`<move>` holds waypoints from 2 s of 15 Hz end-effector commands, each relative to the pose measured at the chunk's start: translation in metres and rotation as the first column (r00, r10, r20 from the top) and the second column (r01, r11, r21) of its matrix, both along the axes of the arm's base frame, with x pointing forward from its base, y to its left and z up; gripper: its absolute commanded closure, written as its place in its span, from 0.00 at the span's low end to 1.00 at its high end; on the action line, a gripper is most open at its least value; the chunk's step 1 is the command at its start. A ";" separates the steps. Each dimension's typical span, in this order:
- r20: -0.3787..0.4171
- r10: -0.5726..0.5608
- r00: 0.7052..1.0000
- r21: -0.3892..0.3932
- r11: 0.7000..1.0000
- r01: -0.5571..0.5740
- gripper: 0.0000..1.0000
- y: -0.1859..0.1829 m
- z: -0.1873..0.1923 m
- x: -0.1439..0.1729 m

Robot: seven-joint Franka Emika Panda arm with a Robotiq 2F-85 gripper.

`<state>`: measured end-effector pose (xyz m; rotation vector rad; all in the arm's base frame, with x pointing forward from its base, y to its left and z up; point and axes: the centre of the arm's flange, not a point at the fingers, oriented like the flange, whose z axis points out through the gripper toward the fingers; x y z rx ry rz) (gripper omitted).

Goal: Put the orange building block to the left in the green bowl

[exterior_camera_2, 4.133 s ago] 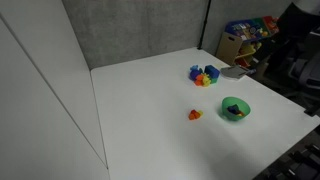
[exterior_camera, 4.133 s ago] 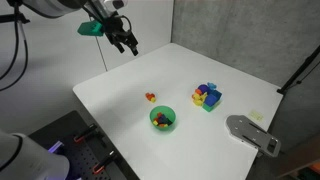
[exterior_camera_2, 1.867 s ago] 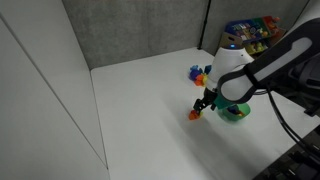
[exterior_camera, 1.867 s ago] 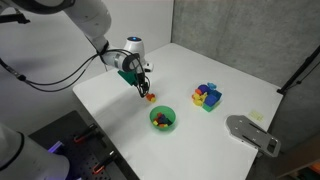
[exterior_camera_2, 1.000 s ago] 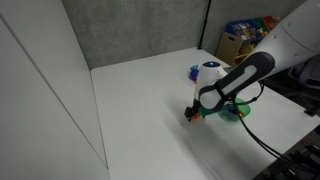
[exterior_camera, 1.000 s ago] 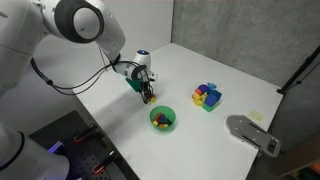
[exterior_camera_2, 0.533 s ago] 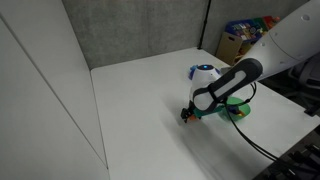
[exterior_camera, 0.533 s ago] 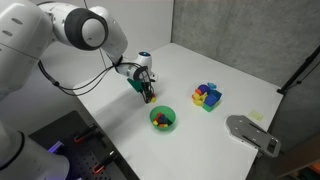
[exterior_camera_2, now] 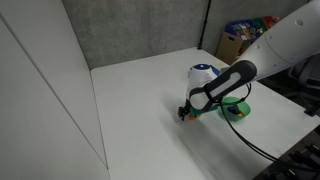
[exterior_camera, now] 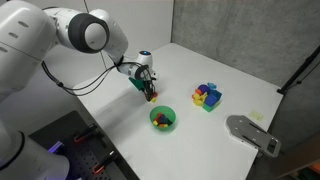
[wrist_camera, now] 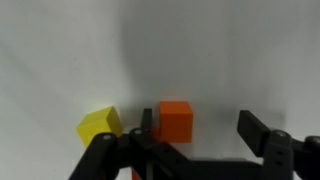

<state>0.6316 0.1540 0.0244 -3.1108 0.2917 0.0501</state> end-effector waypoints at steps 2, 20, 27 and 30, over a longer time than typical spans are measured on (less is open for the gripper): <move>0.001 -0.009 1.000 -0.006 1.000 0.009 0.51 0.003 0.008 0.010; -0.001 0.004 1.000 -0.109 0.994 -0.004 0.90 -0.094 0.155 -0.012; 0.011 -0.084 0.996 -0.161 0.983 0.085 0.90 -0.196 0.149 -0.049; 0.015 -0.126 0.992 -0.156 0.980 0.127 0.90 -0.225 0.131 -0.066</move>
